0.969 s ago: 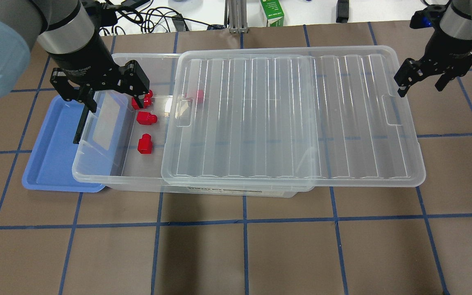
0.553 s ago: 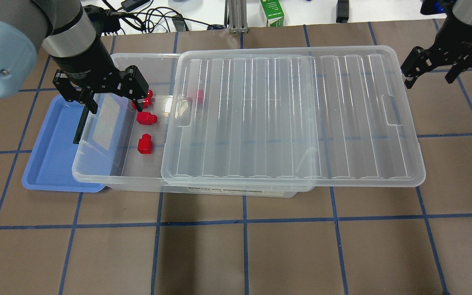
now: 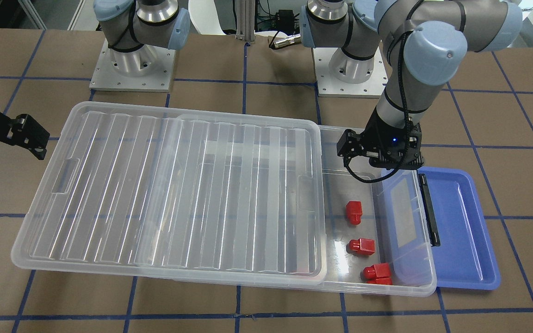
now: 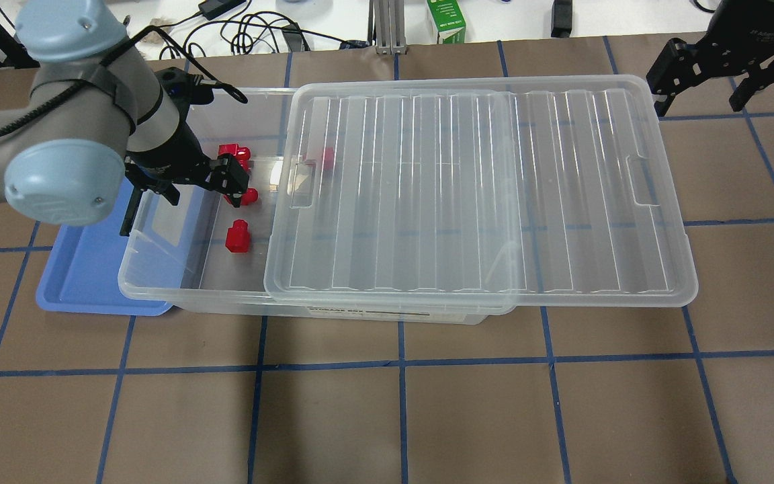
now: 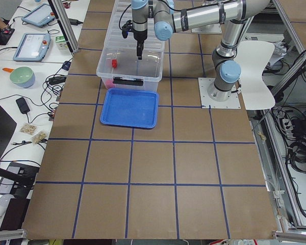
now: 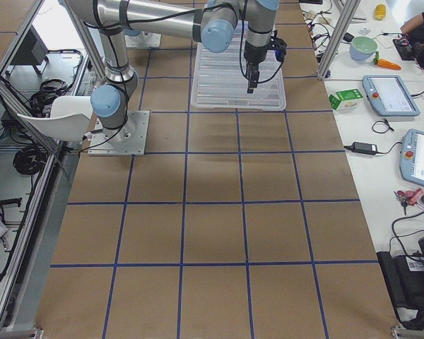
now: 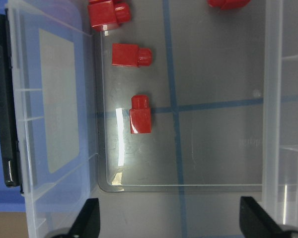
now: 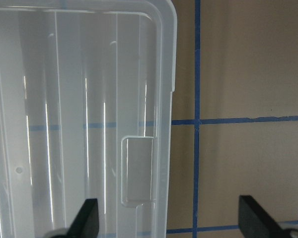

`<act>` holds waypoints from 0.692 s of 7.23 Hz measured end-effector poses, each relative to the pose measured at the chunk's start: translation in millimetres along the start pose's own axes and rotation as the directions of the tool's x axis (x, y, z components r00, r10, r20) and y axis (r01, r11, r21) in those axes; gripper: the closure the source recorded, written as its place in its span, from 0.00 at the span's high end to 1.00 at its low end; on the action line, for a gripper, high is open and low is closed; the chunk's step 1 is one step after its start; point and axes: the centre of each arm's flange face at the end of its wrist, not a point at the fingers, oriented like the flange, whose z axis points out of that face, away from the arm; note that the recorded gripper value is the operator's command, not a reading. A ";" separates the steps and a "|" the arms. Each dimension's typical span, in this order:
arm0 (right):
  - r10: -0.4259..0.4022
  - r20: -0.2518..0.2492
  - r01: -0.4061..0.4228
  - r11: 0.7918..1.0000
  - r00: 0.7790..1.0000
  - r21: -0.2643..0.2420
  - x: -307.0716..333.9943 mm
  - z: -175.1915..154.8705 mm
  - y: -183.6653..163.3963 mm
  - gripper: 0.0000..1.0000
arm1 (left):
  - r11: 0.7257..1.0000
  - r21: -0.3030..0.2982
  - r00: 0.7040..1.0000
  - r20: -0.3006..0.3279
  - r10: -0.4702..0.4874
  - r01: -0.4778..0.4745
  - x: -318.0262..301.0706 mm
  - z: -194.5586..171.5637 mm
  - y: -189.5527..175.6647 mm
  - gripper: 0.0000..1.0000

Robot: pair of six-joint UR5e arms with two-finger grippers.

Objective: Place red block in blue tray from box

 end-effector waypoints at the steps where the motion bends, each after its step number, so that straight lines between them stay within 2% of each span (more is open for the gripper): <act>1: -0.006 0.003 0.006 1.000 1.000 -0.004 -3.5 0.0 0.2 1.00 | 1.000 0.010 1.000 0.001 -0.011 0.011 1.5 20.3 3.6 1.00; 5: -0.014 0.003 0.015 1.000 1.000 -0.015 -7.6 4.7 -0.8 1.00 | 0.998 0.019 0.999 0.000 -0.051 0.051 2.2 59.2 5.5 1.00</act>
